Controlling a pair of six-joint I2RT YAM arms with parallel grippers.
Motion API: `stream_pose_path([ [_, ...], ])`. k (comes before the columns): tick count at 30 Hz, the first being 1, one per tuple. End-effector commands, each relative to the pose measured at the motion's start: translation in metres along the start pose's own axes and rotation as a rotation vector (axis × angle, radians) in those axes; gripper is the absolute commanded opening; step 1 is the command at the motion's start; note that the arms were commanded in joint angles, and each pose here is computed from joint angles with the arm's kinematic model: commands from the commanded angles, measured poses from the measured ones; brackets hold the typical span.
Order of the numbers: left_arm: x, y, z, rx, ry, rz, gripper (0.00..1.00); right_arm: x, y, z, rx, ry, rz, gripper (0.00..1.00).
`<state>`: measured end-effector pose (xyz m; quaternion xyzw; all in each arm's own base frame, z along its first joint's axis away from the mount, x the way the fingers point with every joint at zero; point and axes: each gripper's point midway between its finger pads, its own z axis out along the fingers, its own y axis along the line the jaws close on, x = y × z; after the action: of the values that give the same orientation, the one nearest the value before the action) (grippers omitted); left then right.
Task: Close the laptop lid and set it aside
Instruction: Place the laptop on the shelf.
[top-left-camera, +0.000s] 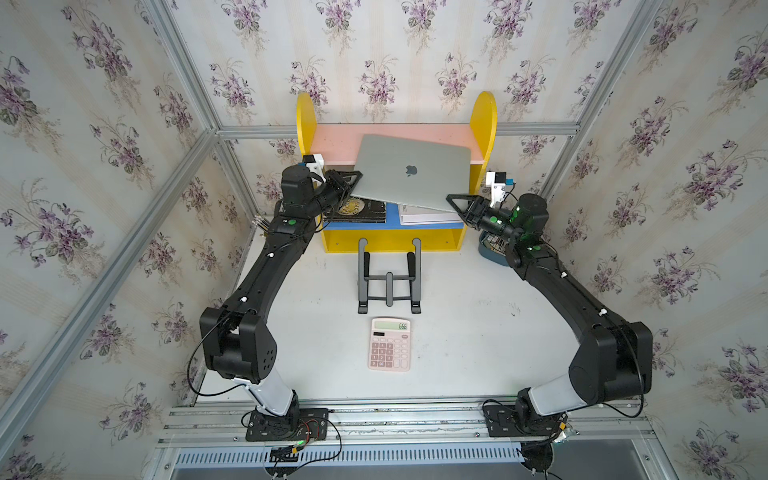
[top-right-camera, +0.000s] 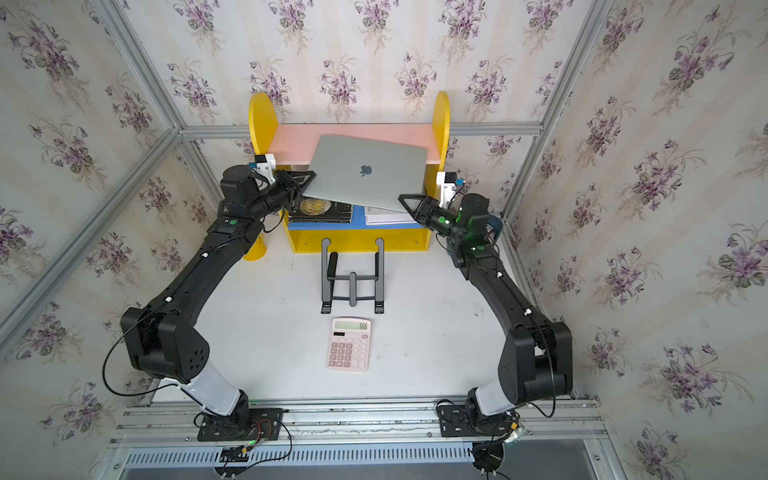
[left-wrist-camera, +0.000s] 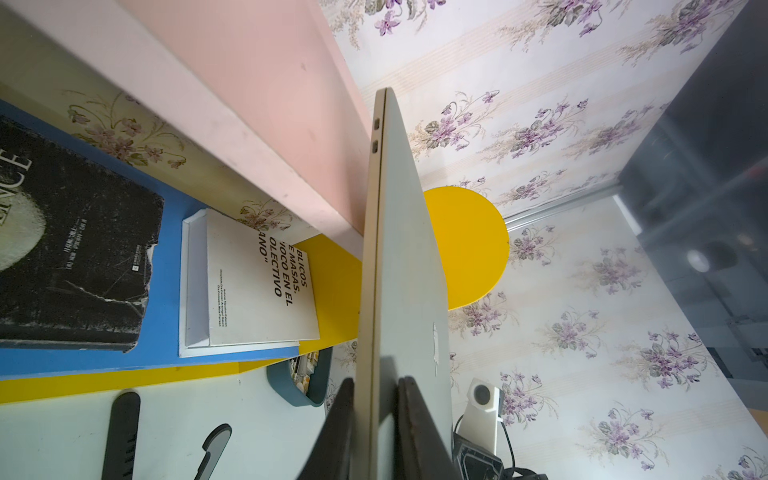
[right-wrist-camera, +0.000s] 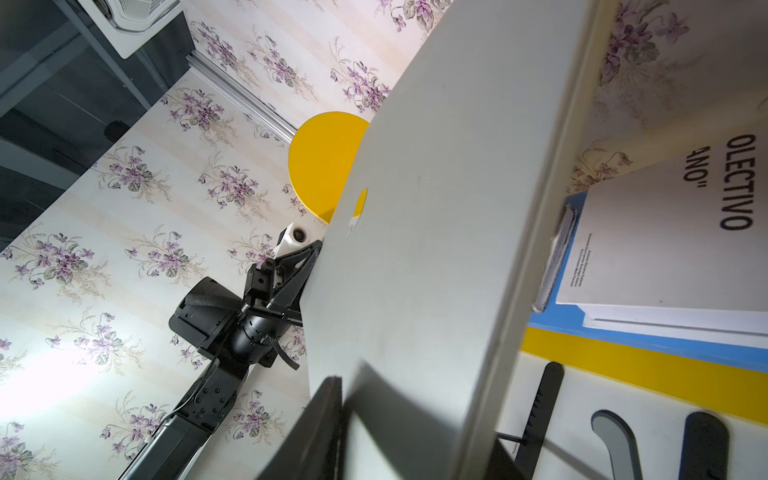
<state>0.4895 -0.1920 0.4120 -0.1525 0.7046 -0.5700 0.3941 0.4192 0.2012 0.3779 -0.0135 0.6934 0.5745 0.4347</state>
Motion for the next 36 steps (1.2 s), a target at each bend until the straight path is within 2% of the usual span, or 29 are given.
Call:
stream_pose_path([
  [1,-0.010,-0.001,-0.002,-0.017,-0.047,0.016,0.00,-0.002,0.016,-0.008,-0.037,-0.023,-0.049,0.44],
  [9,-0.018,0.005,-0.002,-0.035,-0.068,0.004,0.00,0.004,0.028,-0.021,-0.054,-0.034,-0.064,0.40],
  [14,-0.023,0.007,-0.003,-0.035,-0.085,-0.005,0.00,0.007,0.034,-0.021,-0.074,-0.028,-0.060,0.29],
  [19,-0.023,0.006,-0.003,-0.032,-0.087,-0.007,0.00,0.003,0.038,-0.016,-0.083,-0.024,-0.060,0.23],
  [22,-0.023,0.005,-0.005,-0.026,-0.092,0.002,0.00,-0.002,0.041,-0.012,-0.088,-0.028,-0.061,0.15],
  [26,-0.022,0.001,-0.005,-0.008,-0.083,0.013,0.00,-0.009,0.046,-0.007,-0.094,-0.030,-0.062,0.10],
  [28,-0.021,-0.001,-0.004,0.000,-0.074,0.016,0.04,-0.014,0.048,-0.005,-0.094,-0.034,-0.065,0.09],
  [32,-0.020,-0.007,-0.006,0.019,-0.055,0.026,0.21,-0.021,0.050,-0.001,-0.092,-0.039,-0.068,0.07],
  [36,-0.022,-0.009,-0.011,0.019,-0.036,0.043,0.33,-0.025,0.046,0.005,-0.081,-0.038,-0.067,0.06],
])
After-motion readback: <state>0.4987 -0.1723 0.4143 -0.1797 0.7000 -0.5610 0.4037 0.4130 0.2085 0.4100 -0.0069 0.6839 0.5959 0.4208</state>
